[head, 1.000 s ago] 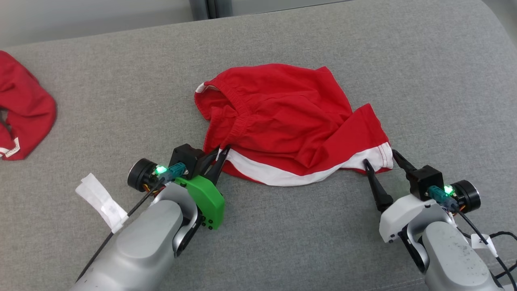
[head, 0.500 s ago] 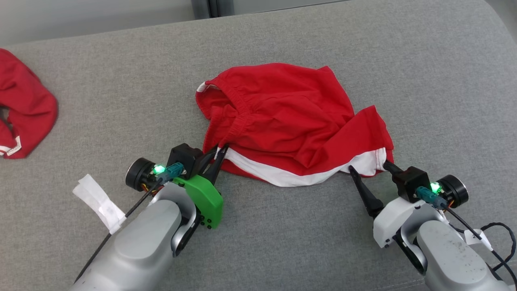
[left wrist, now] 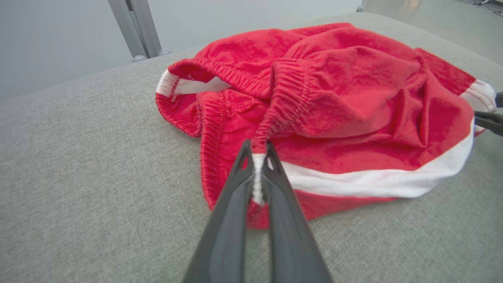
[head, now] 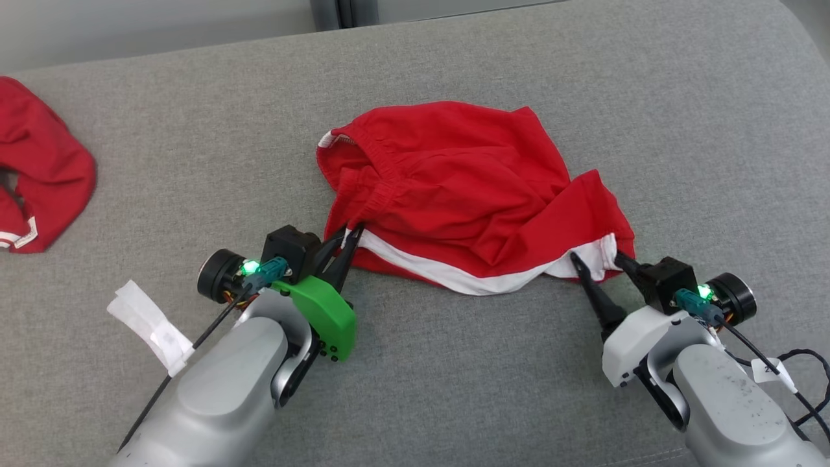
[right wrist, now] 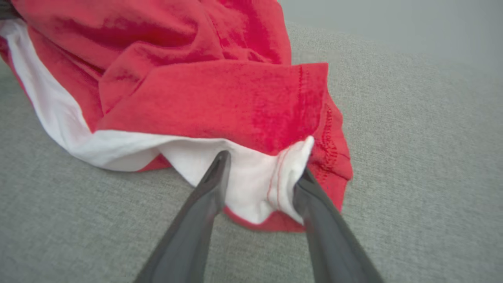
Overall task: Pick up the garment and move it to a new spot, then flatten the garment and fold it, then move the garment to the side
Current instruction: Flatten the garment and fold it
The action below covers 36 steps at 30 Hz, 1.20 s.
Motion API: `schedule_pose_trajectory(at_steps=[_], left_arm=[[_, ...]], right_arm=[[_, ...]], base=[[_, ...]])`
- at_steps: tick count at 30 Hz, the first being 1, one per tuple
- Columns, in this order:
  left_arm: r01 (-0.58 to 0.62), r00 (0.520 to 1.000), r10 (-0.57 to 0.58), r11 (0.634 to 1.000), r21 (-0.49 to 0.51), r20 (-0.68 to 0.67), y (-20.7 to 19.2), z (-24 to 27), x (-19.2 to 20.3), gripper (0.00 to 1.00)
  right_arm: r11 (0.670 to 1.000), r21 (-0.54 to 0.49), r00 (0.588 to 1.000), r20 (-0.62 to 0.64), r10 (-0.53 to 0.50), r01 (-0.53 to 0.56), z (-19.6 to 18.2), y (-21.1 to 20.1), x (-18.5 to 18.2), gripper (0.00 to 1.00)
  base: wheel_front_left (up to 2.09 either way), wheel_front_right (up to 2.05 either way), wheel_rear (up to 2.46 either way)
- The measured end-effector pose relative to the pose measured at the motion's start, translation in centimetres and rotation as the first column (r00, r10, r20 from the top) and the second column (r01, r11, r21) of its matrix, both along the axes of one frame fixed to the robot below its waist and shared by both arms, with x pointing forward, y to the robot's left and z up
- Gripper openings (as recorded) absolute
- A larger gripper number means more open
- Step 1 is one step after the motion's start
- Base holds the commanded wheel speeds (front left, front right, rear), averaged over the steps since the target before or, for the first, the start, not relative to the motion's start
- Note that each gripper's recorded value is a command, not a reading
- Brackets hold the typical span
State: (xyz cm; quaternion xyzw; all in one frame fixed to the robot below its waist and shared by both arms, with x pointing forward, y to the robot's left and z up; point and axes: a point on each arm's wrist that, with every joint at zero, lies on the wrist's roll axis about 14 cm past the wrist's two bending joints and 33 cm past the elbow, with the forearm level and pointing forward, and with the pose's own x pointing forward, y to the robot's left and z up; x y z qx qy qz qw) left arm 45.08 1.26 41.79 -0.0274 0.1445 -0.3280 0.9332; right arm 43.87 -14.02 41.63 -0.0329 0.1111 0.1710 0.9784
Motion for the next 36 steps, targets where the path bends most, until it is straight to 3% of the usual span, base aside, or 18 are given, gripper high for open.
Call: schedule_pose_trajectory(at_steps=[8,19,29,36], left_arm=[[-0.07,0.997,0.072,0.995,-0.073,0.028,1.4,2.1,0.5,0.0],[-0.147,0.98,0.183,0.935,-0.323,0.082,4.6,9.2,0.1,0.0],[-0.061,0.951,0.182,0.903,-0.425,0.252,6.6,20.4,-2.4,0.0],[0.056,0.914,0.144,0.881,-0.469,0.38,6.7,28.9,-6.5,0.0]], right_arm=[[1.0,0.011,0.997,0.081,-0.001,0.001,2.7,0.0,0.9,0.0],[0.995,0.099,0.953,0.3,-0.035,0.005,11.8,-1.0,0.7,0.0],[0.986,0.157,0.834,0.549,-0.047,-0.048,23.3,-1.2,-2.1,0.0],[0.979,0.17,0.716,0.697,-0.041,-0.109,30.6,-0.5,-5.7,0.0]], base=[[0.0,0.0,0.0],[0.0,0.0,0.0],[0.0,0.0,0.0],[0.0,0.0,0.0]])
